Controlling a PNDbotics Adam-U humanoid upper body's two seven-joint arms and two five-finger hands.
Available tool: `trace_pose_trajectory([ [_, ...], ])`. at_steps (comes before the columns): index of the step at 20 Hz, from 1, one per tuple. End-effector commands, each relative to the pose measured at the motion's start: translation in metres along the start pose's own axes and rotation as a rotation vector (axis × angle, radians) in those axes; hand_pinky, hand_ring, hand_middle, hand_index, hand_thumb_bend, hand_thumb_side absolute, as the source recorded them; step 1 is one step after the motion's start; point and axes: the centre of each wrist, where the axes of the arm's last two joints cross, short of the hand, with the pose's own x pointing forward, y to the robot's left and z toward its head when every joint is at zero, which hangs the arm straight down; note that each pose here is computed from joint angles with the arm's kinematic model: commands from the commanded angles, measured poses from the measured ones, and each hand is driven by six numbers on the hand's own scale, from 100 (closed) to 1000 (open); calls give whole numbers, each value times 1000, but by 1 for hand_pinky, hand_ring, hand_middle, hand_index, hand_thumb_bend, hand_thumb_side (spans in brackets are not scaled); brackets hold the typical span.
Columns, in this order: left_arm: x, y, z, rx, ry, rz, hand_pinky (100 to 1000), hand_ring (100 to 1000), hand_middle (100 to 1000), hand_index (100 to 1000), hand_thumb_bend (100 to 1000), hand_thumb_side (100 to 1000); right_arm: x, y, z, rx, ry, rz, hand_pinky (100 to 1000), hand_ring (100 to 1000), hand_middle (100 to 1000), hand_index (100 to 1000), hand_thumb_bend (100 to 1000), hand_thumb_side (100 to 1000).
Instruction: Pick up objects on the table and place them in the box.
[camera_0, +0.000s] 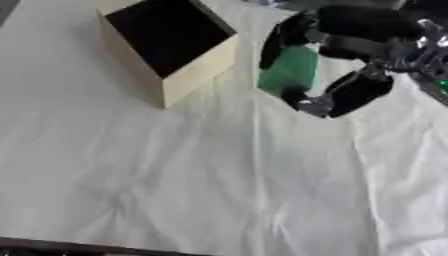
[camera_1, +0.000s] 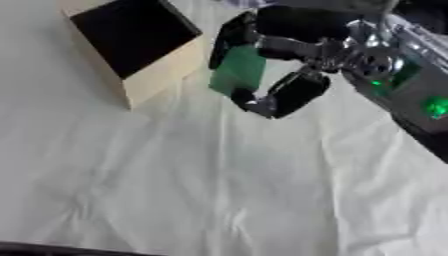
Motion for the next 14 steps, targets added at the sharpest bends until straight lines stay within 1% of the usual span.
trace_pose_trajectory([
  [1,4,4,-3,-19,-23,-9,567,586,761,727,233,705,-2,-22,2,-52,28,16,715,755,701,782,100,100],
  [8,5,3,-6,-40,-32,-5,565,584,761,726,229,708,-30,-41,-19,-146,41,-32,712,738,686,784,100,100],
  [10,6,2,-7,-46,-37,-2,564,584,760,725,228,709,-38,-45,-25,-173,46,-47,713,739,686,783,100,100],
  [14,7,-1,-9,-51,-43,11,563,582,759,725,225,711,-53,-49,-35,-221,83,-47,714,737,682,779,100,100],
])
